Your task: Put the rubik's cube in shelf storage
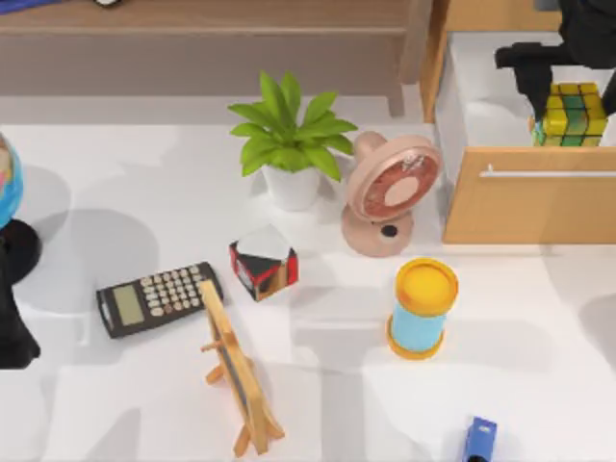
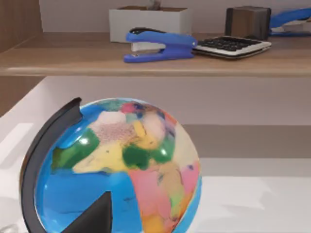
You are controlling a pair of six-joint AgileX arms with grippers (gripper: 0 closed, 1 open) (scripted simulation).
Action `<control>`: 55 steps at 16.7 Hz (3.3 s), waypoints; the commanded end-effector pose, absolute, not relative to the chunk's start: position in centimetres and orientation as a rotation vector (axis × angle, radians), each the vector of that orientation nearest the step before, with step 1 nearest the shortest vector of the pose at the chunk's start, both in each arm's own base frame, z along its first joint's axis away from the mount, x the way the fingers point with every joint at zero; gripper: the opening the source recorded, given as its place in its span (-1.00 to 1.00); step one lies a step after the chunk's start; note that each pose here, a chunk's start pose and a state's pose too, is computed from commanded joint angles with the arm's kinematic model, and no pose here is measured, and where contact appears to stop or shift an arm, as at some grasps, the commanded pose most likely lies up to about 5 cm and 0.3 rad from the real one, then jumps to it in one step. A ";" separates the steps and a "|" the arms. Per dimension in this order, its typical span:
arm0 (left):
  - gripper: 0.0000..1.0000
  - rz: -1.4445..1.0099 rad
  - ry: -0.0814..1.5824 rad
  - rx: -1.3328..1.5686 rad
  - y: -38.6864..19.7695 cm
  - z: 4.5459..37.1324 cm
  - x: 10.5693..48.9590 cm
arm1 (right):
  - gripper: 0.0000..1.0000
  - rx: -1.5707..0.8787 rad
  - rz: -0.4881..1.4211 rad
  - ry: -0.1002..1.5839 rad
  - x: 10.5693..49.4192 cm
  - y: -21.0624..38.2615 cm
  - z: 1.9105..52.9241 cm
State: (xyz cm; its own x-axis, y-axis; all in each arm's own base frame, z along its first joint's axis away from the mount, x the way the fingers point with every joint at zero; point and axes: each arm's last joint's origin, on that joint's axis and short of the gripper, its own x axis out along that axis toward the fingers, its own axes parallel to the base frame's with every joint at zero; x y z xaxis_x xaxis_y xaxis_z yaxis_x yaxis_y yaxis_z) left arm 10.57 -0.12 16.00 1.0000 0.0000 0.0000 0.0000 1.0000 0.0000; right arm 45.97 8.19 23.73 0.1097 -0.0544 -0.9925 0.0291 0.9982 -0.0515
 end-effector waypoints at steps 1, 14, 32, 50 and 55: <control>1.00 0.000 0.000 0.000 -0.1 16.0 10.6 | -1.00 -0.034 -0.041 1.422 45.4 9.2 24.8; 1.00 0.000 0.000 0.000 -0.1 16.0 10.6 | -1.00 -0.119 0.482 0.429 38.0 33.5 29.7; 1.00 0.000 0.000 0.000 -0.1 16.0 10.6 | -1.00 -0.004 -0.007 -0.100 36.2 32.3 16.1; 1.00 0.000 0.000 0.000 -0.1 16.0 10.6 | -1.00 0.020 0.017 -0.124 44.9 33.3 17.6; 1.00 0.000 0.000 0.000 -0.1 16.0 10.6 | -1.00 -0.004 -0.007 -0.100 46.1 32.3 16.8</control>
